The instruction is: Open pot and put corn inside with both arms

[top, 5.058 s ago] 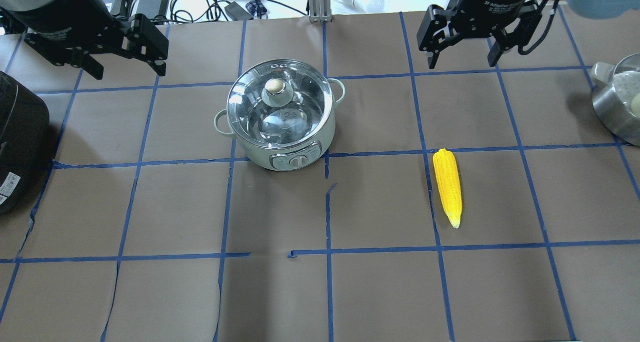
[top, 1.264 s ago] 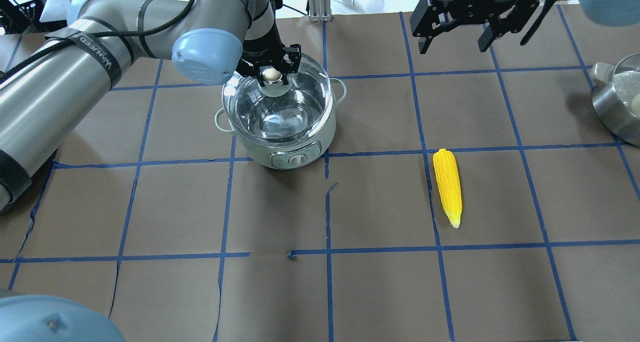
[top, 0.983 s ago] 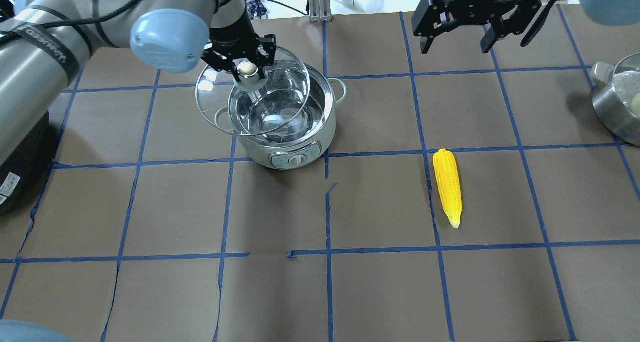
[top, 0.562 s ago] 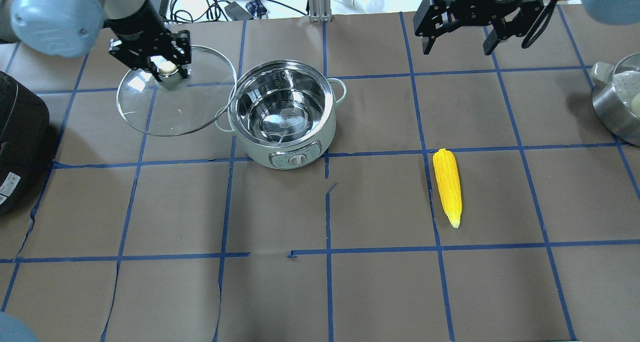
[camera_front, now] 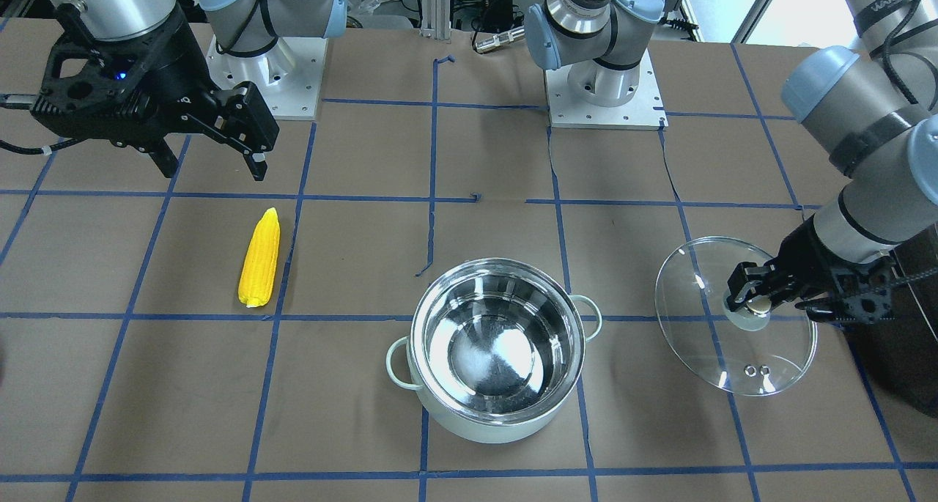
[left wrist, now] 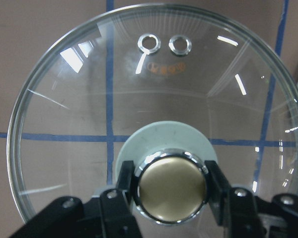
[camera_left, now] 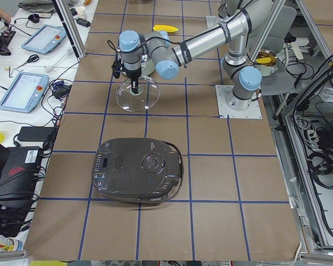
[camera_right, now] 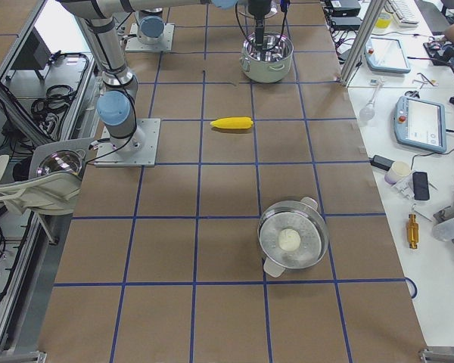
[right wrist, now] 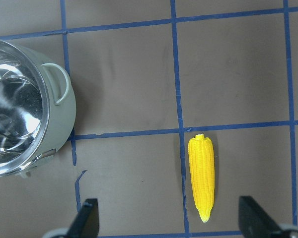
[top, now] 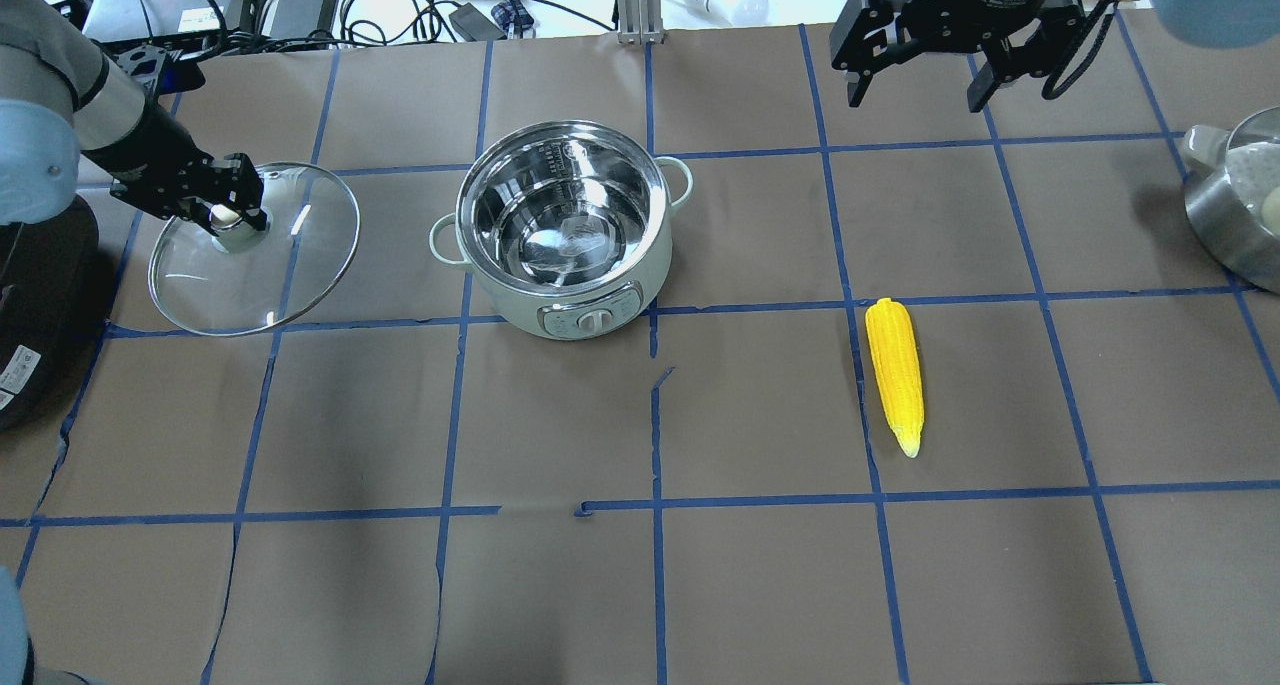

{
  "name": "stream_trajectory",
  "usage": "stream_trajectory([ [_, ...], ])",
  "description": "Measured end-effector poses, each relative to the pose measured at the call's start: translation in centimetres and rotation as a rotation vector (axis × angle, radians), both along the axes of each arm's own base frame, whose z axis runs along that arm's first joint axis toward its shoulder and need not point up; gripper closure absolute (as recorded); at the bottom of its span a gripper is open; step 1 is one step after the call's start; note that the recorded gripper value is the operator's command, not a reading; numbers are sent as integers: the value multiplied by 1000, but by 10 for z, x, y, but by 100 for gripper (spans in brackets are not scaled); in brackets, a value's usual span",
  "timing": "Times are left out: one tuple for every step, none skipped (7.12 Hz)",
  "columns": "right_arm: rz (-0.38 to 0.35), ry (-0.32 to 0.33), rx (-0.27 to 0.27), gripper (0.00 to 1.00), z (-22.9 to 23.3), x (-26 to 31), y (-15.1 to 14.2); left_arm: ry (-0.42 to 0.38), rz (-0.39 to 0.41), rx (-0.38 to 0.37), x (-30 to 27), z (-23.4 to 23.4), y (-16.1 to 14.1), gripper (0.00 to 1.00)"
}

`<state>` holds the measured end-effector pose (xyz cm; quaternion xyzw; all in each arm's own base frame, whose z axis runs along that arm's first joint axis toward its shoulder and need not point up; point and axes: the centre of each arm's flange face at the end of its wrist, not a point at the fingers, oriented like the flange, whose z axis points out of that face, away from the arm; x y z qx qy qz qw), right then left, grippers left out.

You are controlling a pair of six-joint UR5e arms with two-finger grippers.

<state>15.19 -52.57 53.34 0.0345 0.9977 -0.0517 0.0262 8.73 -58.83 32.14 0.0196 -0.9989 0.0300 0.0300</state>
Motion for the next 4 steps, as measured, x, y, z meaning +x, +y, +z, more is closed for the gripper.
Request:
stream_trajectory([
  [-3, 0, 3, 0, -2, -1, -2, -11, -2, -23, 10, -24, 6, 75],
  [-3, 0, 5, 0, -3, -1, -2, -18, -16, -38, 16, -44, 11, 75],
  [-3, 0, 6, 0, -3, -1, -2, -20, -42, -42, 23, -57, 14, 75],
  [-1, -1, 8, 0, -4, -1, -3, -18, -79, -41, 28, -65, 17, 75],
])
